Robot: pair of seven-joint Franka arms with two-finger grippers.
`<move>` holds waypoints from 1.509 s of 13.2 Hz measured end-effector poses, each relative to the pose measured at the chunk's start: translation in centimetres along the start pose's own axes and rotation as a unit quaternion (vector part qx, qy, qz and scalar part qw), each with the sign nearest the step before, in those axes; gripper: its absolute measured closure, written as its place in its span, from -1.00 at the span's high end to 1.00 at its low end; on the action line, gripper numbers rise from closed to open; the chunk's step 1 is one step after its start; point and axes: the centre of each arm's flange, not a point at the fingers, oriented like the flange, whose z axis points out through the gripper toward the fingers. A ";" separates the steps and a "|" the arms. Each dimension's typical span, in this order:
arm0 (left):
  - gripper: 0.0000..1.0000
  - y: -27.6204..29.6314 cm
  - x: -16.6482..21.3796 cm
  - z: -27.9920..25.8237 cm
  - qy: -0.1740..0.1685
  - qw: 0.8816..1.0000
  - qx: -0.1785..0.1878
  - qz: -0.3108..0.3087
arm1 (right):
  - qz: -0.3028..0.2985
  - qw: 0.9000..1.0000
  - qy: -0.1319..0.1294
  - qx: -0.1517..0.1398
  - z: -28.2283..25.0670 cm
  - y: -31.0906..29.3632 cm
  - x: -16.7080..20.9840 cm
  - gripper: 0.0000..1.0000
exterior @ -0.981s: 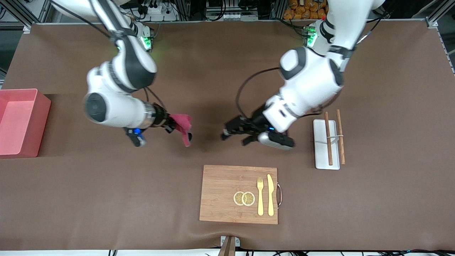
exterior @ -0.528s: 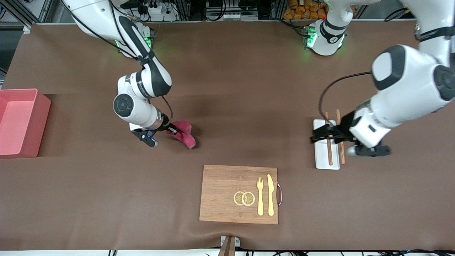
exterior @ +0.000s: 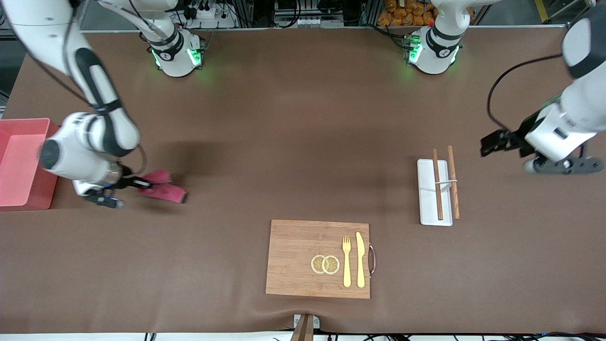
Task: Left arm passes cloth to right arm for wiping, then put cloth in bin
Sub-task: 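Release the cloth from the left gripper and withdraw it while the right gripper holds, then wipe the table with the cloth in the right gripper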
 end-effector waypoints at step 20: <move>1.00 -0.9 -5.6 -7.4 0.010 0.998 0.006 0.063 | 0.035 0.996 -0.074 -0.039 1.4 -13.8 1.3 -0.87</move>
